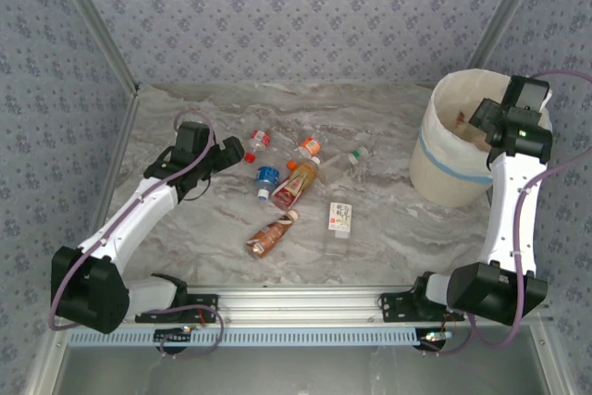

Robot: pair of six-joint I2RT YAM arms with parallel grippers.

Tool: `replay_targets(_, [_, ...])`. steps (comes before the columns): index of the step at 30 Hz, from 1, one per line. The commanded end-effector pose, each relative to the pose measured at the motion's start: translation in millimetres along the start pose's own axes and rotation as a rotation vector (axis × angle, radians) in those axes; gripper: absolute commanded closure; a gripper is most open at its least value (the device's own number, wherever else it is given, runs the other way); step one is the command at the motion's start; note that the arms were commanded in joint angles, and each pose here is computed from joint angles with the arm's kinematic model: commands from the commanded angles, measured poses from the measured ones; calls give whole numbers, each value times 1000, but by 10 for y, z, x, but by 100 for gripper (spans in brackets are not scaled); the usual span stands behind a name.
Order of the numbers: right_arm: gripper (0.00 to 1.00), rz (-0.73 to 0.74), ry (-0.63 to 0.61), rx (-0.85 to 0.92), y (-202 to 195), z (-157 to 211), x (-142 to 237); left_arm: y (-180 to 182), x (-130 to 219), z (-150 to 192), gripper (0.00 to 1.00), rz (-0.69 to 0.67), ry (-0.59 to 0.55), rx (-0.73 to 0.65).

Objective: Put the plastic bottles in the bin

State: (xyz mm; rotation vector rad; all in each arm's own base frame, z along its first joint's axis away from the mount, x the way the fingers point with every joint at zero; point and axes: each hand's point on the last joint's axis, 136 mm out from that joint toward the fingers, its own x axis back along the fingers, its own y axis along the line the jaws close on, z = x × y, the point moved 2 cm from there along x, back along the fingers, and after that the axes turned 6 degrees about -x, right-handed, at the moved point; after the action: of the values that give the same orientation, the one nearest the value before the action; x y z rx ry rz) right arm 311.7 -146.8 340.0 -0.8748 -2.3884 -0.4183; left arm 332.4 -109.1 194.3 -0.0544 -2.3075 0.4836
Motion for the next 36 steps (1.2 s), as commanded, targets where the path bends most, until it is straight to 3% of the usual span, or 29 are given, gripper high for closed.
replay_targets(1, [7,23,-25,-3,-45,0,70,-26,36,-76,0,9,-12,16])
replay_targets(6, [0,-61,-56,13,88,5,162,-20,22,-62,1,6,-5,14])
replay_targets(12, [0,-128,-62,42,209,27,286,-26,10,-65,1,5,-1,10])
replay_targets(19, [0,-569,-64,80,907,163,784,-40,-49,-42,1,8,21,12])
replay_targets(23, [0,-721,-55,132,1270,297,1025,-58,-77,-34,1,10,37,9])
replay_targets(36, [0,-796,-35,134,1675,640,1257,-146,-211,226,1,60,209,-119])
